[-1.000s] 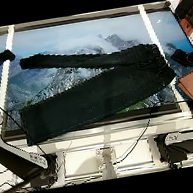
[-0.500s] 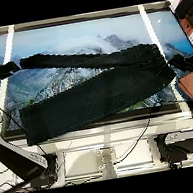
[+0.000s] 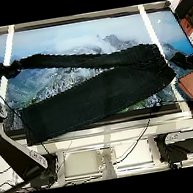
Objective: Fold the clothes and pants, and hang the long-sleeved shirts on hangers.
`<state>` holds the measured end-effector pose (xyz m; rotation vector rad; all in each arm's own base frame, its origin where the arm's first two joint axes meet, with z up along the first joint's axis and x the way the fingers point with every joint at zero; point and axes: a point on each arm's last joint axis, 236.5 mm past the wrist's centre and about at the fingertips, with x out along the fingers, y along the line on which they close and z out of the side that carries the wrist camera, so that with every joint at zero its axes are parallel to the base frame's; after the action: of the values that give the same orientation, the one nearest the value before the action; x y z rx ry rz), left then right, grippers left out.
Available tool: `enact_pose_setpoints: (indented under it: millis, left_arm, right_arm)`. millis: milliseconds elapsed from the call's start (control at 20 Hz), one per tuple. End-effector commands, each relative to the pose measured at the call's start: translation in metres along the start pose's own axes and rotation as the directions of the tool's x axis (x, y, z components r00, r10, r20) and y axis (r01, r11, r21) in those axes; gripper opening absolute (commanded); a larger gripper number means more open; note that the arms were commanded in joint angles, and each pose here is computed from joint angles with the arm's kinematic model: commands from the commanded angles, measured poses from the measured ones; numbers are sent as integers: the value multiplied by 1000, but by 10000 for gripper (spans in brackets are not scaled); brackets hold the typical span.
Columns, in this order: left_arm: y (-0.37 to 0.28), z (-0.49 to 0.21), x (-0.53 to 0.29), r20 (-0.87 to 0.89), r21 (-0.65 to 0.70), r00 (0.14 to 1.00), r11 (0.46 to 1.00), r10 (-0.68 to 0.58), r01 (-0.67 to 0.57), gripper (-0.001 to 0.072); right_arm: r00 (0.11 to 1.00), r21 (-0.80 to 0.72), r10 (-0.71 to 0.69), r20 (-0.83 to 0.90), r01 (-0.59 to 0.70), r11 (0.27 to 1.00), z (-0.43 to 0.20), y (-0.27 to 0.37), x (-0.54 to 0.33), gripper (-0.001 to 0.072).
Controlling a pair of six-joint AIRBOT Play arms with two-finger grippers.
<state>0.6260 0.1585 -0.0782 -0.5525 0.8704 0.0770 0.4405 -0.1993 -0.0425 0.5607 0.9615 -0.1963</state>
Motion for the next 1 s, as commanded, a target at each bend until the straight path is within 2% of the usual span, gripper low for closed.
enact_pose_setpoints:
  millis: [0,50,100,350,400,450,500,700,950]
  left_arm:
    - [3,23,12,125,-14,992,1000,18,-16,461]
    - [1,29,14,154,-6,988,1000,22,-21,445]
    - [-2,29,17,163,15,986,999,28,-31,364]
    - [-12,10,39,128,73,991,996,42,-52,346]
    - [-14,10,40,134,76,990,996,41,-51,317]
    - [-17,11,40,135,81,990,995,38,-49,159]
    - [-17,11,39,137,82,990,995,37,-49,34]
    - [-35,33,16,173,99,985,995,13,-30,28]
    - [-64,63,-83,155,109,988,994,-19,2,24]
  right_arm:
    - [999,23,14,32,-14,1000,8,3,0,493]
    - [999,29,19,35,-20,999,9,4,0,493]
    - [999,32,22,36,-23,999,9,5,0,493]
    - [999,35,26,35,-27,999,9,6,0,493]
    - [999,37,28,37,-29,999,9,6,0,493]
    - [999,38,29,37,-31,999,9,7,0,493]
    - [999,40,31,38,-33,999,9,7,0,493]
    - [997,64,56,50,-59,996,12,13,-1,493]
    - [997,66,62,51,-65,996,12,15,-1,493]
